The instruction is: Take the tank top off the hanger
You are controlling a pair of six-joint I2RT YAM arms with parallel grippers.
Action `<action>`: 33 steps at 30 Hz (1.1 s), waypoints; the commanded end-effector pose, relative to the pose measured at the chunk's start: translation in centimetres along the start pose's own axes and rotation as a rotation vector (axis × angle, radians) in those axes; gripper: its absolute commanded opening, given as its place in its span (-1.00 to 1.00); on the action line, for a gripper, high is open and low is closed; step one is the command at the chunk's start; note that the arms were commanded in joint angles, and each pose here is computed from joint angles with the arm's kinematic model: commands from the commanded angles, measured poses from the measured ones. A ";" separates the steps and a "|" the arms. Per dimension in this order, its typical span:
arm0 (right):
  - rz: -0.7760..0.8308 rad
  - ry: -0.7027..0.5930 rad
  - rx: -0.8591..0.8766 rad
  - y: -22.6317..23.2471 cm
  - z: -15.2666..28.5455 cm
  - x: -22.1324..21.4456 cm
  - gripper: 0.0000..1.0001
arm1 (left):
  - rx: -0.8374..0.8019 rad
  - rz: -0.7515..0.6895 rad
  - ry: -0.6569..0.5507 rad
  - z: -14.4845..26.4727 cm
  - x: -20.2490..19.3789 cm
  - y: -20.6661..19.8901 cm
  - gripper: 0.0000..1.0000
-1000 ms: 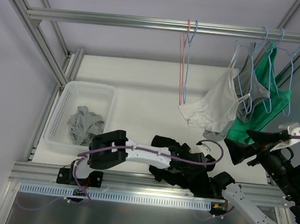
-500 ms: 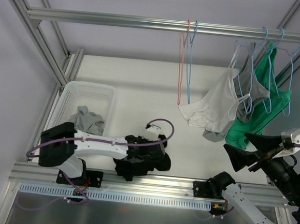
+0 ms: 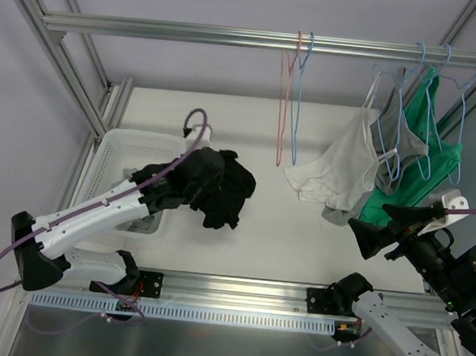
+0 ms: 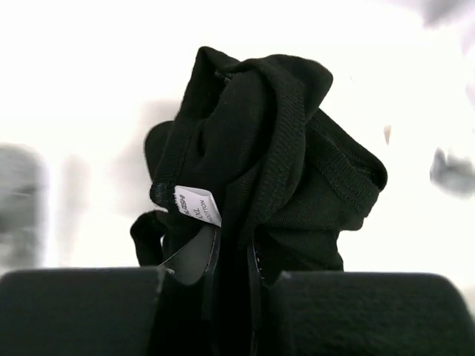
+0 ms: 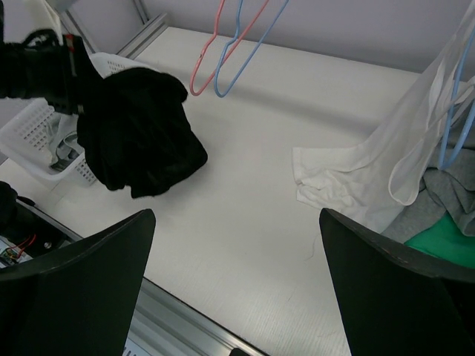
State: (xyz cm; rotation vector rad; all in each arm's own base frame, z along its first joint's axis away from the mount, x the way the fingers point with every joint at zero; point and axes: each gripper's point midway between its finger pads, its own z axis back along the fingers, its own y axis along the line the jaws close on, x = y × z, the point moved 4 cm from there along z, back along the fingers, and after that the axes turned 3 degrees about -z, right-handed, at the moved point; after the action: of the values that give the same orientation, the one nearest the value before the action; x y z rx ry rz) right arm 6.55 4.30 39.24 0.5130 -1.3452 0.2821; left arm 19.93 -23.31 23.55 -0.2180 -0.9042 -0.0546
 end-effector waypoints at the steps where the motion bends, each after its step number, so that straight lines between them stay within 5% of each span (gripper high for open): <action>1: 0.012 -0.041 -0.012 -0.1 -0.5 1.1 0.99 | 0.093 0.052 -0.096 2.5 4.9 5.2 -1.00; 7: 0.005 -0.011 -0.052 -0.5 -1.7 0.7 0.99 | 0.207 0.202 -0.199 5.8 9.5 12.2 -1.00; 11: -0.005 0.046 -0.020 0.0 -3.3 -0.3 0.99 | 0.298 0.325 -0.155 5.3 9.5 17.2 -1.00; 23: -0.016 0.070 0.006 0.4 -5.3 -0.8 0.99 | 0.459 0.572 0.097 -2.3 -0.4 22.5 -1.00; 25: -0.007 0.090 -0.032 0.0 -5.7 -0.9 0.99 | 0.507 0.610 0.098 -2.5 -1.2 23.8 -0.70; 31: 0.001 0.107 -0.074 -0.5 -6.6 -0.6 0.99 | 0.520 0.681 0.058 -2.0 0.5 26.4 -0.45; 33: 0.008 0.093 -0.109 -0.9 -6.8 0.1 0.99 | 0.511 0.692 0.045 -2.0 1.6 26.7 -0.21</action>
State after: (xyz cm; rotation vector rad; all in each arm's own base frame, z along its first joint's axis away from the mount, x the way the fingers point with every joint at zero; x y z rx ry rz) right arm 12.15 7.57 35.90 0.4228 -1.1774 0.2740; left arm 24.13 1.97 16.49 0.0198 -0.6478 0.7879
